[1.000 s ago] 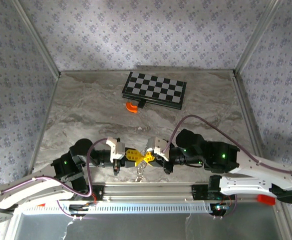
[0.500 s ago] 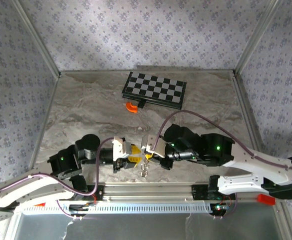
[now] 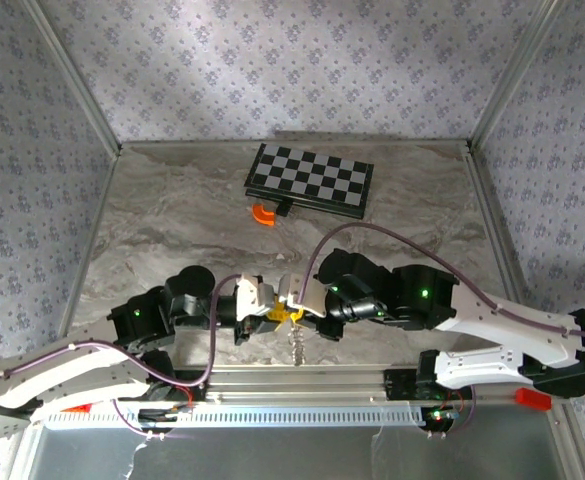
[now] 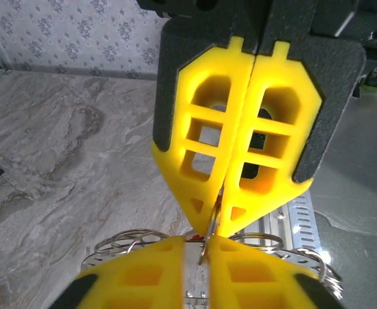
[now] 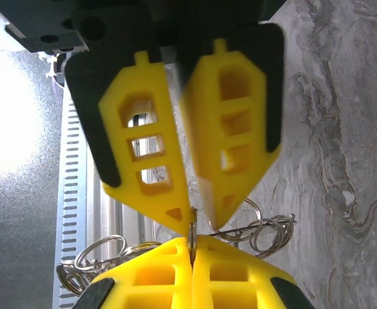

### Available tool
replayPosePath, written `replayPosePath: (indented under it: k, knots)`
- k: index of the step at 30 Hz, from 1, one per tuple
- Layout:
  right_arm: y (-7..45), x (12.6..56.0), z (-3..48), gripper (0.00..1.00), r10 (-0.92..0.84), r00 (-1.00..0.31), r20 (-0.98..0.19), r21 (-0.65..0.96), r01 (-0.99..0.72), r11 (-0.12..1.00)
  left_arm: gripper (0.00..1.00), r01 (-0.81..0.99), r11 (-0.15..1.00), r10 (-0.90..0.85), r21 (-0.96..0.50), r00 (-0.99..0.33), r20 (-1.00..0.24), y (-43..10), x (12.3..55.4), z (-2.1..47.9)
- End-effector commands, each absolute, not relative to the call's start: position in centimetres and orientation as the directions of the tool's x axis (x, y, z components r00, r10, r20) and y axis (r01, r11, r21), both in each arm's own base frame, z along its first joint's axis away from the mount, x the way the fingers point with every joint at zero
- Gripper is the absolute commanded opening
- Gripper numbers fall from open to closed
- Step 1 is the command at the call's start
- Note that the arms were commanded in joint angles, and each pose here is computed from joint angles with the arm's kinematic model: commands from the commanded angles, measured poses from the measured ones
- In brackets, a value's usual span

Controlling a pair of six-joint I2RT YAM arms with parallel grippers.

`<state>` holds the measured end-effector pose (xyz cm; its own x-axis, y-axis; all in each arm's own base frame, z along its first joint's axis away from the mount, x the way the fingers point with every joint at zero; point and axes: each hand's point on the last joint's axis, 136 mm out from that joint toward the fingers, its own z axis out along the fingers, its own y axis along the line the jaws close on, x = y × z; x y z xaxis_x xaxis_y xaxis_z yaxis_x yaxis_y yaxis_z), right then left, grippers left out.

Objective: Put the keys on the keyring

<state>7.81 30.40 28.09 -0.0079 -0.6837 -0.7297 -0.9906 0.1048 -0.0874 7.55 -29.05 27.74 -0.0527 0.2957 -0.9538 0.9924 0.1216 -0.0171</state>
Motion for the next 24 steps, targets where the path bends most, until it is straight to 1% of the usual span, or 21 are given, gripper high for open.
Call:
replayPosePath:
  k: [1, 2, 3, 7, 9, 10, 12, 13, 16, 20, 24]
  knots:
    - [30.9, 7.6, 29.6, 0.00, -0.650, 0.014, -0.760, -0.088, -0.993, 0.081, 0.06, 0.995, 0.096, 0.209, 0.004, -0.016, -0.978, -29.5, 7.2, 30.6]
    - [30.9, 7.7, 29.5, 0.00, -0.650, 0.012, -0.760, -0.087, -0.993, 0.083, 0.01, 0.996, 0.090, 0.203, 0.000, -0.019, -0.979, -29.5, 7.0, 30.6]
    - [30.8, 7.6, 29.6, 0.00, -0.648, 0.011, -0.761, -0.086, -0.993, 0.084, 0.00, 0.997, 0.083, 0.200, -0.003, -0.020, -0.980, -29.5, 6.9, 30.7]
    - [30.7, 8.2, 29.7, 0.00, -0.636, -0.011, -0.772, -0.083, -0.989, 0.118, 0.00, 0.998, 0.067, 0.183, -0.013, -0.025, -0.983, -29.5, 6.6, 31.0]
    - [30.6, 8.3, 29.9, 0.00, -0.615, -0.028, -0.788, -0.072, -0.988, 0.137, 0.00, 0.998, 0.061, 0.143, -0.021, -0.030, -0.989, -29.5, 6.4, 31.7]
    - [30.7, 8.3, 30.1, 0.02, -0.594, -0.038, -0.803, -0.059, -0.988, 0.143, 0.00, 0.998, 0.056, 0.113, -0.027, -0.033, -0.993, -29.4, 6.2, 32.1]
    - [30.8, 8.2, 30.6, 0.11, -0.547, -0.058, -0.835, -0.032, -0.987, 0.155, 0.00, 0.998, 0.045, 0.061, -0.032, -0.035, -0.998, -29.2, 6.0, 32.8]
    - [30.8, 8.2, 30.3, 0.14, -0.532, -0.069, -0.844, -0.018, -0.987, 0.157, 0.00, 0.999, 0.043, 0.038, -0.033, -0.034, -0.999, -29.1, 5.9, 33.2]
    - [31.0, 8.1, 30.6, 0.15, -0.477, -0.089, -0.874, 0.013, -0.987, 0.160, 0.00, 0.999, 0.032, -0.005, -0.034, -0.034, -0.999, -29.0, 5.7, 34.0]
    - [30.9, 8.1, 30.8, 0.15, -0.448, -0.089, -0.890, 0.021, -0.988, 0.155, 0.00, 0.999, 0.009, -0.036, -0.040, -0.040, -0.999, -29.2, 5.4, 34.6]
    - [30.9, 8.1, 31.6, 0.13, -0.402, -0.084, -0.912, 0.022, -0.987, 0.156, 0.00, 0.999, -0.014, -0.073, -0.053, -0.054, -0.996, -29.3, 5.1, 34.8]
